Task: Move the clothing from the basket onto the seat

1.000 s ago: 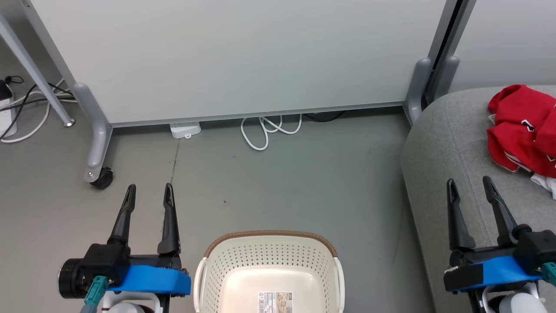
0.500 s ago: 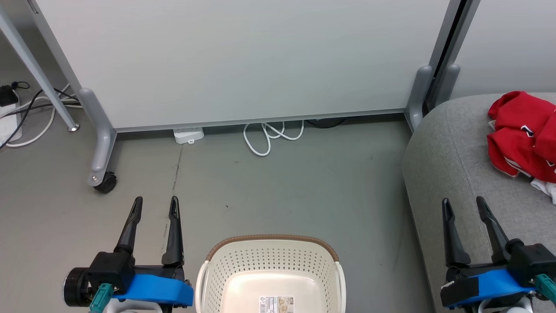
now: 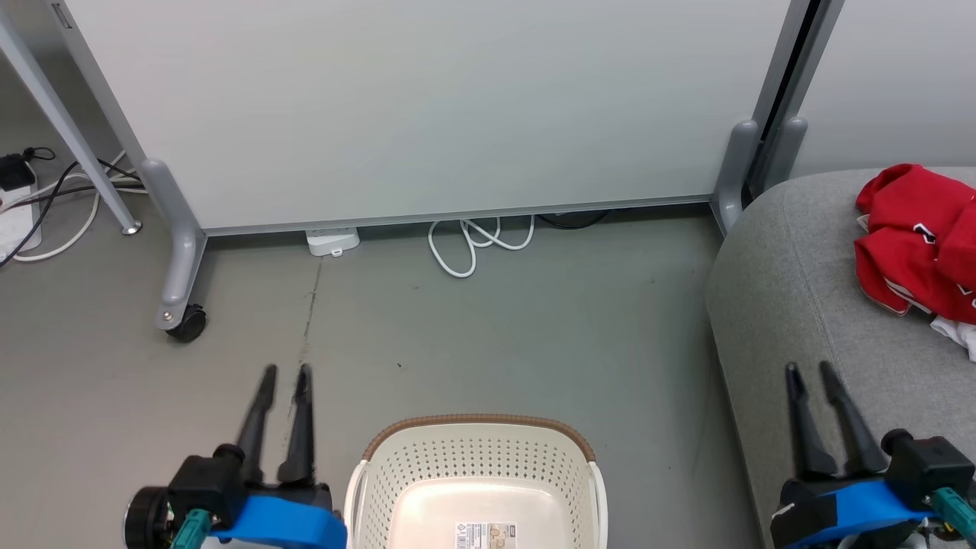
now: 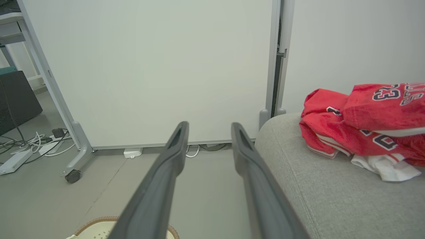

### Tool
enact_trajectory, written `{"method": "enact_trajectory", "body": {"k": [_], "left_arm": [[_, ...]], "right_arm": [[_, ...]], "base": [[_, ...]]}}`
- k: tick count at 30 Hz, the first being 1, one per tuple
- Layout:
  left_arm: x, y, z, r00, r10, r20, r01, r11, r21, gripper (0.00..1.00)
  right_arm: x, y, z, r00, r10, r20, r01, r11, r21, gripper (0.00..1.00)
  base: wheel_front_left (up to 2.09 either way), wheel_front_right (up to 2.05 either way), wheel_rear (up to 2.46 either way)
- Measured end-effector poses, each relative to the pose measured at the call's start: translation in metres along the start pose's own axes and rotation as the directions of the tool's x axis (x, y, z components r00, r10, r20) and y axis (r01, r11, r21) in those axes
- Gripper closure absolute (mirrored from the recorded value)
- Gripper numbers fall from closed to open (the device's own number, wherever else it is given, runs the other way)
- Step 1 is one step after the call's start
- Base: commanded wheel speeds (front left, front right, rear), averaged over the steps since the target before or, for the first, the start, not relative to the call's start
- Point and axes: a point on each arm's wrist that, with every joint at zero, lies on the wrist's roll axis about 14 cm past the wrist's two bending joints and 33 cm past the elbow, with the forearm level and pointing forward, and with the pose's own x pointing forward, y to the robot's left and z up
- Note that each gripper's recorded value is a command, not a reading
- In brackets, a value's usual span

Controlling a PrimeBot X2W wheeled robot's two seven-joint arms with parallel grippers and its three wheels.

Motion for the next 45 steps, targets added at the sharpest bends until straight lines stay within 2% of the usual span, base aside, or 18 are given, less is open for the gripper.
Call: {"method": "enact_trajectory", "body": {"k": [5,12,19,29,45], "left_arm": [[-0.013,0.002,-0.024,0.997,0.015,-0.082,-0.017,1.0,-0.024,1.0],[-0.013,0.01,-0.028,0.993,0.053,-0.106,-0.069,0.986,-0.151,1.0],[-0.012,0.017,-0.029,0.989,0.086,-0.124,-0.117,0.956,-0.269,1.0],[-0.009,0.024,-0.029,0.984,0.11,-0.139,-0.16,0.893,-0.42,1.0],[-0.002,0.03,-0.026,0.98,0.128,-0.152,-0.195,0.767,-0.611,1.0]], "right_arm": [[-0.007,-0.002,-0.019,0.998,-0.012,-0.068,0.013,1.0,0.017,1.0],[-0.009,-0.009,-0.023,0.994,-0.051,-0.092,0.064,0.987,0.147,1.0],[-0.009,-0.013,-0.024,0.992,-0.077,-0.104,0.102,0.957,0.271,1.0],[-0.01,-0.018,-0.025,0.987,-0.101,-0.122,0.144,0.895,0.423,1.0],[-0.009,-0.022,-0.024,0.983,-0.118,-0.141,0.181,0.765,0.618,1.0]], "base": [[0.0,0.0,0.0],[0.0,0.0,0.0],[0.0,0.0,0.0],[0.0,0.0,0.0],[0.0,0.0,0.0]]}}
